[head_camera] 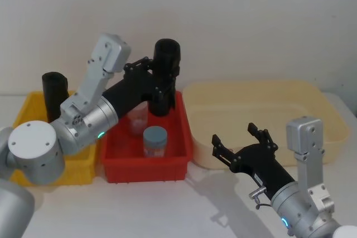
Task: Pick up the garbage bag with the one hand and transfer it to the other hand.
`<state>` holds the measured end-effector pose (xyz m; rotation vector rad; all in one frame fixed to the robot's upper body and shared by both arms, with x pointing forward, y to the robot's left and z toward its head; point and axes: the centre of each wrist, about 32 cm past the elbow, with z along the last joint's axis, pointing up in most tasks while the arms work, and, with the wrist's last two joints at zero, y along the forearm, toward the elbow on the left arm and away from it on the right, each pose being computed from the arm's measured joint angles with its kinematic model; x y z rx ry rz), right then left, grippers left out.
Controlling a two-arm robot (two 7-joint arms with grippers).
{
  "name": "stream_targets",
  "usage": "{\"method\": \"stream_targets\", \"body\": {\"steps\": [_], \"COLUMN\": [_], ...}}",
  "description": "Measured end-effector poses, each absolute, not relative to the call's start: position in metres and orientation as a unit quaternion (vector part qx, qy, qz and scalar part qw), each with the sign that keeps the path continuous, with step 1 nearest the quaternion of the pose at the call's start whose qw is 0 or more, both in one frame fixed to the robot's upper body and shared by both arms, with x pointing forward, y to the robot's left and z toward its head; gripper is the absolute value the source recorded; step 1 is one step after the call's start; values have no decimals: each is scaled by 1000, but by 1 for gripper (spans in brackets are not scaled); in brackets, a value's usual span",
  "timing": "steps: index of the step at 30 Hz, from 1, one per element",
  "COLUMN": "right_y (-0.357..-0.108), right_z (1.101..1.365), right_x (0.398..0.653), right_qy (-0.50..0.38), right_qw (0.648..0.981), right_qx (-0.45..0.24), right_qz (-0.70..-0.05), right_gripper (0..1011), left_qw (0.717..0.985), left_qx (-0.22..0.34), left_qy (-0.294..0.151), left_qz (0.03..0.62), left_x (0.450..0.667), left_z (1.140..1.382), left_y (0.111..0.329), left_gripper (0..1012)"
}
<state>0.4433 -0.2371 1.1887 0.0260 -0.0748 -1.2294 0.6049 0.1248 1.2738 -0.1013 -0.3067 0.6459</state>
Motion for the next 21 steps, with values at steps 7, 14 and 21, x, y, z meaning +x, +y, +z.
{"method": "stream_targets", "body": {"steps": [7,14,21], "right_y": [-237,-237,-237], "right_z": [1189,1189,1189], "right_x": [443,443,443], "right_qy": [-35,-35,-35], "right_qw": [816,816,816], "right_qx": [12,12,12], "right_qz": [-577,-577,-577], "right_gripper": [1000,1000,1000], "left_qw": [947,957,962], "left_qx": [-63,-75,-82], "left_qy": [-133,-115,-105], "left_qz": [286,255,237], "left_x": [611,615,616], "left_z": [1269,1266,1265], "left_y": [115,102,93], "left_gripper": [435,435,435]}}
